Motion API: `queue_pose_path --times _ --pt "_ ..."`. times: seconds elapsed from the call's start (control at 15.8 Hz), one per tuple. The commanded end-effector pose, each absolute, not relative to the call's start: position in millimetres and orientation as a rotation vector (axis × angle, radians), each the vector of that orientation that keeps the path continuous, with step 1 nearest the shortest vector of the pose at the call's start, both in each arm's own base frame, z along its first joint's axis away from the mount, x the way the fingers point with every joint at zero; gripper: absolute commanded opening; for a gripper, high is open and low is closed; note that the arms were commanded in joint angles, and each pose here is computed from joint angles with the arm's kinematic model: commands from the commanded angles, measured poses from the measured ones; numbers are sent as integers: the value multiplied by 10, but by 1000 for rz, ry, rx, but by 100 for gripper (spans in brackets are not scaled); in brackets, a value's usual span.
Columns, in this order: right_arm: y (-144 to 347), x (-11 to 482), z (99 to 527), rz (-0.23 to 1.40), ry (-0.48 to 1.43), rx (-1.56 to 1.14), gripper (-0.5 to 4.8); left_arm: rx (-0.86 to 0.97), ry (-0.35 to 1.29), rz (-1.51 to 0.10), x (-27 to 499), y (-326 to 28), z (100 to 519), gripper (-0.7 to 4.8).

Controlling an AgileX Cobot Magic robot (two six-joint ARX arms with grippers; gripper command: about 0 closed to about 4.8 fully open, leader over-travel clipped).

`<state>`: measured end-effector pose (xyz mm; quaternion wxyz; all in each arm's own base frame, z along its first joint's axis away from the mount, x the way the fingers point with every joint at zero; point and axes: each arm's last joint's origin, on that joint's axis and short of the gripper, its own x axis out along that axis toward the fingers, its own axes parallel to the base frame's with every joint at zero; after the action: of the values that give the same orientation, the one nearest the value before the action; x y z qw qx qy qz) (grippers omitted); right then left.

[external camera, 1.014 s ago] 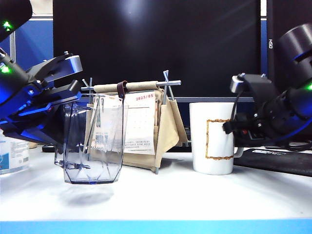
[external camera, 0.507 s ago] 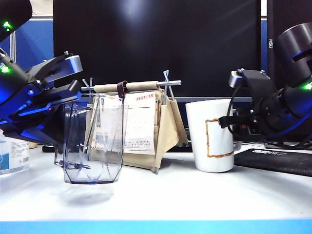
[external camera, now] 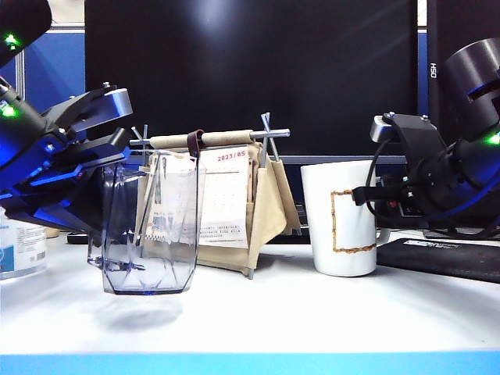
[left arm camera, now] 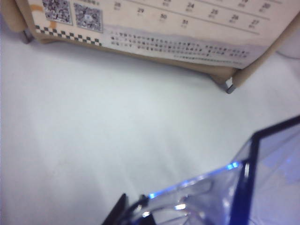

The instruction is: Swap the positions of the transparent plastic cup and the white ceramic cup.

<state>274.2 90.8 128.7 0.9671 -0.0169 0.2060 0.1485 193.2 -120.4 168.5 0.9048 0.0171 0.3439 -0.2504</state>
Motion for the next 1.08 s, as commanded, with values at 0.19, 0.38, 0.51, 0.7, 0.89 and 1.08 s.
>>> queue_pose_path --times 0.19,0.38,0.51,0.7,0.89,1.08 --pt "867 2668 1475 257 406 -55 -6 19 660 -533 1959 -1221 1742 -6" --pt "845 2607 1632 250 384 -52 -6 7 656 -549 1960 -1228 1749 -6" --pt "839 2590 1678 250 374 -50 -6 5 657 -553 1960 -1229 1749 -6" --pt "827 2552 1753 249 366 -48 -6 2 658 -554 1959 -1229 1749 -6" --pt "799 2475 1903 241 339 -45 -6 -21 666 -592 1954 -1241 1752 -6" --pt "763 2374 2075 236 314 -41 -6 -116 631 -680 1967 -1286 1814 -6"
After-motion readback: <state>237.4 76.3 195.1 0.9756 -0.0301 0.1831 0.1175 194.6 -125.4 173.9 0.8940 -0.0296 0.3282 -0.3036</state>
